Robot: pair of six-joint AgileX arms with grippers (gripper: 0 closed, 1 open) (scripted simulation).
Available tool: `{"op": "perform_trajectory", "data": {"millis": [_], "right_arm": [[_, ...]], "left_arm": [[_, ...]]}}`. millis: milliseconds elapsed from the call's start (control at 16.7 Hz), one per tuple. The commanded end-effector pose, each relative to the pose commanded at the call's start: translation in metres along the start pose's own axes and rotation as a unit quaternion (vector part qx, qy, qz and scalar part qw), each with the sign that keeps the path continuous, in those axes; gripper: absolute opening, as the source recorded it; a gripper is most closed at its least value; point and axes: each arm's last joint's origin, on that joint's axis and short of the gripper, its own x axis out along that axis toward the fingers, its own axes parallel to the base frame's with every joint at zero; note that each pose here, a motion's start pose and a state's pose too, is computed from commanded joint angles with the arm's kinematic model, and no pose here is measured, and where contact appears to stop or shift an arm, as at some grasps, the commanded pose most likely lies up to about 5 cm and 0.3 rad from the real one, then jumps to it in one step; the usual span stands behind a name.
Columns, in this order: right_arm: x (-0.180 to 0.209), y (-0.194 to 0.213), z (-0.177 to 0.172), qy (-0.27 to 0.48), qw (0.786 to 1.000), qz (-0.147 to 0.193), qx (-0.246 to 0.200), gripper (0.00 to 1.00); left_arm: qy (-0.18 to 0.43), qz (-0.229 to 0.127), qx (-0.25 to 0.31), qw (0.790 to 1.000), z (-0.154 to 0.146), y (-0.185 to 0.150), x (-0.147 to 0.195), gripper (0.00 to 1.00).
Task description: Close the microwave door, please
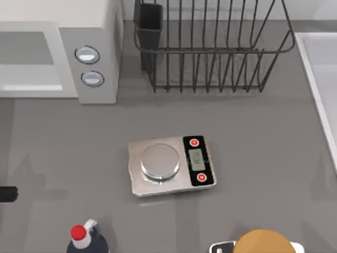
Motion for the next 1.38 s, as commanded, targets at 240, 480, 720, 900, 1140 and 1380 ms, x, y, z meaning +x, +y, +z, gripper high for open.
{"op": "perform_trajectory", "data": {"millis": [240, 480, 720, 900, 1140, 1380], "right_arm": [[0.000, 0.000, 0.000, 0.000, 1.000, 0.000, 0.000, 1.00], [0.000, 0.000, 0.000, 0.000, 1.000, 0.000, 0.000, 1.00], [0.000, 0.000, 0.000, 0.000, 1.000, 0.000, 0.000, 1.00], [0.000, 0.000, 0.000, 0.000, 1.000, 0.000, 0.000, 1.00], [0.000, 0.000, 0.000, 0.000, 1.000, 0.000, 0.000, 1.00], [0.000, 0.000, 0.000, 0.000, 1.000, 0.000, 0.000, 1.00]], "left_arm": [[0.000, 0.000, 0.000, 1.000, 0.000, 0.000, 0.000, 0.00], [0.000, 0.000, 0.000, 1.000, 0.001, 0.003, -0.001, 0.00], [0.000, 0.000, 0.000, 1.000, 0.005, 0.010, -0.006, 0.00], [0.000, 0.000, 0.000, 1.000, 0.006, 0.013, -0.009, 0.00], [0.002, 0.000, 0.000, 1.000, 0.005, 0.013, -0.008, 0.00], [0.017, 0.016, 0.020, 1.000, 0.016, 0.017, -0.009, 0.00]]}}
